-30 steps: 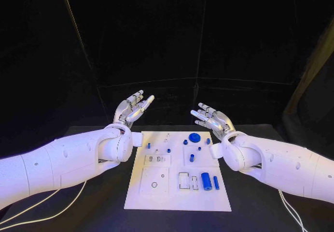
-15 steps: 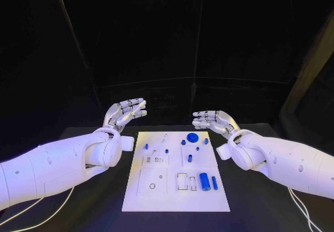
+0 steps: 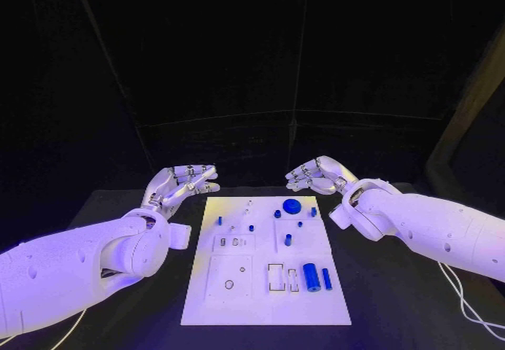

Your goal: Assemble the parts on the task board

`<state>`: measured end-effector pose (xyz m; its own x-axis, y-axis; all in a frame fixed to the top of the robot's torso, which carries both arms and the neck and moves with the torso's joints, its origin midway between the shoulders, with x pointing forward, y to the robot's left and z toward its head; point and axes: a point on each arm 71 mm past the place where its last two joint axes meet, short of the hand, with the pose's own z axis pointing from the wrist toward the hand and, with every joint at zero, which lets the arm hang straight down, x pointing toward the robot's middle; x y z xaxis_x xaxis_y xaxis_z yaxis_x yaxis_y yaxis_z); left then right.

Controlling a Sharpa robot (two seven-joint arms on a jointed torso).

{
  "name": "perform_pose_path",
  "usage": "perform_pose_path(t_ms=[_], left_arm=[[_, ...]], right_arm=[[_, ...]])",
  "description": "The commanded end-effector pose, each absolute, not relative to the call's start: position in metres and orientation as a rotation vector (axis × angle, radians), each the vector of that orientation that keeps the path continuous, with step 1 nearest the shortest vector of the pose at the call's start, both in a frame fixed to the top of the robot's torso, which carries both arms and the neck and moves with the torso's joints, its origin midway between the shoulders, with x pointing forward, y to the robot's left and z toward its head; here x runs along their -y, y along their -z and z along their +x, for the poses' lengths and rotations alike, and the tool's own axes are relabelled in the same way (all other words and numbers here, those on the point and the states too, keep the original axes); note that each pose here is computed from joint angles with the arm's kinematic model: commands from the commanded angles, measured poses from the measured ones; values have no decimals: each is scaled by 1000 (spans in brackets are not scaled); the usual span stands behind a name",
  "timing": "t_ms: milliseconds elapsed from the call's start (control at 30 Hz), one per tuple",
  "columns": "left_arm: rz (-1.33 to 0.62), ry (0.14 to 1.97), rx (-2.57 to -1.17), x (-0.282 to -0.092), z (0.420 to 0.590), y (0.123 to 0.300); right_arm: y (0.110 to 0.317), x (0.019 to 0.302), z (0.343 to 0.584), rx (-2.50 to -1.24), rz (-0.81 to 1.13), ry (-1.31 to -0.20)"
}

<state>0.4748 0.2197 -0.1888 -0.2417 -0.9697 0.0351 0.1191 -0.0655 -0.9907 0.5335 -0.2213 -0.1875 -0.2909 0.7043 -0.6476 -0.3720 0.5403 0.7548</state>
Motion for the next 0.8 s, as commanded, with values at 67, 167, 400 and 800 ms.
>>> perform_pose_path(t_ms=[67,167,400,800], left_arm=[[-988,1558,-1298,-212,465,184],[-1001,1587,-1311,-209,458,182],[-1019,1627,-1334,-203,448,180],[-1026,1639,-1345,-203,446,179]], right_arm=[[185,212,536,-1621,-25,-846],[181,206,539,-1641,-141,-729],[178,195,543,-1654,-300,-552],[175,184,543,-1657,-393,-477]])
